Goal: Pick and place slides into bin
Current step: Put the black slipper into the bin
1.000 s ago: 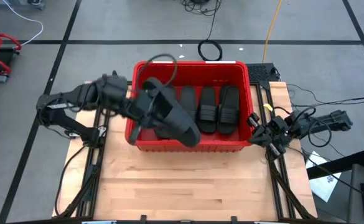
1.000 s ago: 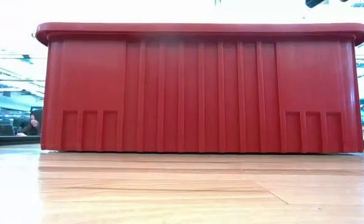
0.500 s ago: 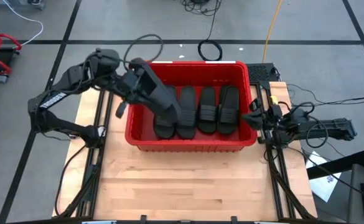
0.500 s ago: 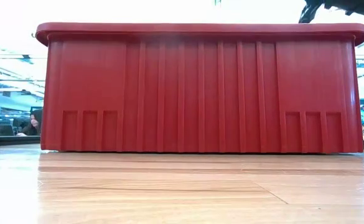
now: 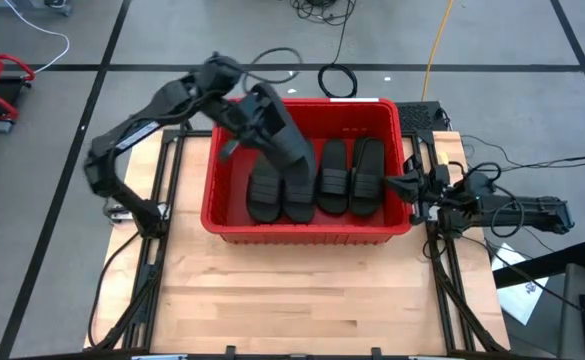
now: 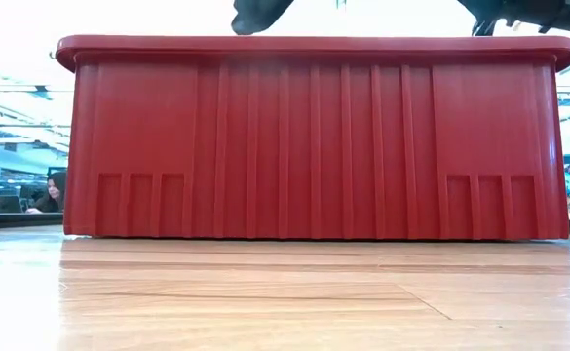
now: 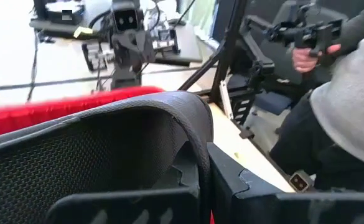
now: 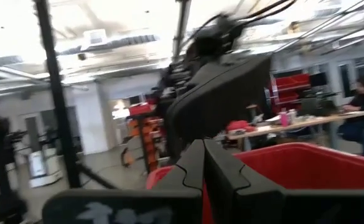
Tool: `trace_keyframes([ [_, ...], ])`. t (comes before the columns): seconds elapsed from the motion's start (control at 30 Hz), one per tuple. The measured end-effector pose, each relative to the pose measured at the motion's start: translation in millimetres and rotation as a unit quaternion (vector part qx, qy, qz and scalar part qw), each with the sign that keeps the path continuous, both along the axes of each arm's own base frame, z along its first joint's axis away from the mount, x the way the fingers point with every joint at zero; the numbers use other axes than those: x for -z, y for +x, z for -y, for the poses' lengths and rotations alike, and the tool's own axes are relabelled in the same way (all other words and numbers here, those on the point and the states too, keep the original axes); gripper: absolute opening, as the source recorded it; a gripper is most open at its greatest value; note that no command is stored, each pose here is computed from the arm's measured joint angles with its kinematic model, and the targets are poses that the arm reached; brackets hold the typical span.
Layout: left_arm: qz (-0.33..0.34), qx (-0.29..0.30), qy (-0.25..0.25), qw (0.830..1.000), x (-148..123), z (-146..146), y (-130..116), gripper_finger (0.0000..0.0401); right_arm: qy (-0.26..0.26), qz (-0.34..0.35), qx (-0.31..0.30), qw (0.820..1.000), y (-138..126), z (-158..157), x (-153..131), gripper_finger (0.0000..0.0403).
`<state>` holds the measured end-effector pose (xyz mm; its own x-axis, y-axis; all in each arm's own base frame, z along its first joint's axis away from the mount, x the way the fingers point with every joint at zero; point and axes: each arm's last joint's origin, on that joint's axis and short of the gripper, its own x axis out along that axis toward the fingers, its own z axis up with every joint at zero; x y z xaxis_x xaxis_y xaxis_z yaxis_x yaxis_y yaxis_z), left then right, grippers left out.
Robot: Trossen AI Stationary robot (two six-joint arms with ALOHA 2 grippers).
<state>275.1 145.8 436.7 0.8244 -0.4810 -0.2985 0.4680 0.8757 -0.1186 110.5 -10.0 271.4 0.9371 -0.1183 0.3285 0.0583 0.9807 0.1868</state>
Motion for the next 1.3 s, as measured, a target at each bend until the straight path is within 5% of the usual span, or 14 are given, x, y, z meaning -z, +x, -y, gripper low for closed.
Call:
trace_keyframes([
  [0.4, -0.020, 0.050, -0.006, 0.999, 14, -44, 84, 0.0001, 0.036, -0.034, -0.041, 0.998, -25, -2, 10, 0.0000],
  [0.77, -0.115, 0.037, 0.060, 0.991, 62, -29, 120, 0.0001, 0.051, -0.073, -0.053, 0.995, -25, -3, 18, 0.0000],
  [1.3, -0.134, 0.074, 0.090, 0.984, 122, -25, 165, 0.0001, 0.086, -0.064, -0.074, 0.991, -25, -4, 16, 0.0000],
])
